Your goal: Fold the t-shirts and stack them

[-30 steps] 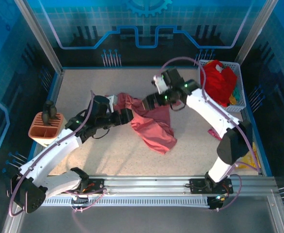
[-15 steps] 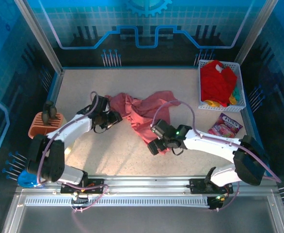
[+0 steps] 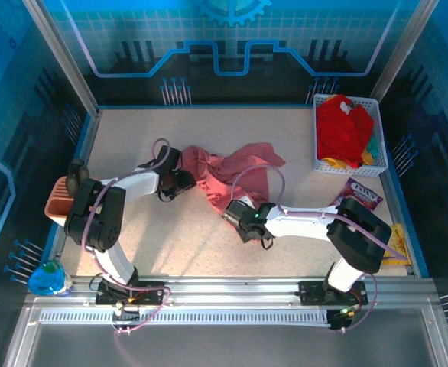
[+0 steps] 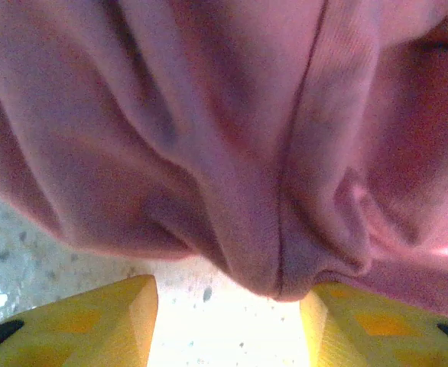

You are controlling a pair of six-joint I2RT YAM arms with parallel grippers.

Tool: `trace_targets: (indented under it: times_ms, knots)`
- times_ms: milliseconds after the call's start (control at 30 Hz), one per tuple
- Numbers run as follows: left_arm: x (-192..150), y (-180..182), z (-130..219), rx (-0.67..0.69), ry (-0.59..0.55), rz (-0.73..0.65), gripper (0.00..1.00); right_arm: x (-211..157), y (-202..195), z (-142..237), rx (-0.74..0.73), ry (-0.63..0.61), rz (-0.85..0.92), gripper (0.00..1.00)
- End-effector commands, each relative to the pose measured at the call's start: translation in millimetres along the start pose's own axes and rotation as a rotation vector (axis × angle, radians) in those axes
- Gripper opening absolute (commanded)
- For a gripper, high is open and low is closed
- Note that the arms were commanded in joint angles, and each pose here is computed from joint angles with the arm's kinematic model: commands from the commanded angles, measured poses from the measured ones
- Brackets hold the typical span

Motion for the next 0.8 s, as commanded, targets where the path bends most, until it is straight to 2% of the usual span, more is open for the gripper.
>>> trace_targets:
  times_ms: [0,67,167,267,333,400,633,767]
  knots:
    - [19,3,-2,0.068,-0.062,-0.041,0.53,14,-13,5,-0.040,-0.045,-0.039,0.45]
    - [25,4,-6,0.080,-0.056,-0.044,0.52,20,-24,8,-0.035,-0.058,-0.067,0.37]
    - [31,8,-12,0.091,-0.057,-0.041,0.43,32,-44,17,-0.028,-0.091,-0.110,0.21]
    - [40,11,-15,0.085,-0.063,-0.028,0.24,48,-70,30,-0.011,-0.134,-0.169,0.10]
    - [46,9,-12,0.066,-0.060,-0.020,0.09,59,-87,40,0.006,-0.169,-0.207,0.09]
    - [49,6,-4,0.056,-0.064,-0.025,0.00,68,-104,54,0.018,-0.215,-0.237,0.08]
    - [31,1,57,0.023,-0.064,-0.040,0.00,63,-129,92,0.085,-0.246,-0.272,0.06]
    - [3,3,93,0.042,-0.036,-0.063,0.00,46,-124,108,0.224,-0.206,-0.287,0.07]
Point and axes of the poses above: each hand's point on the last joint's axis, 136 mm out from that joint toward the fingers, its own z axis back along the fingers, its own y axis along the line the jaws close on, x = y × z, the point moved 9 cm from there along z, back along the fingers, and after that the axes turned 7 degrees about -z, right-handed, at the moved point
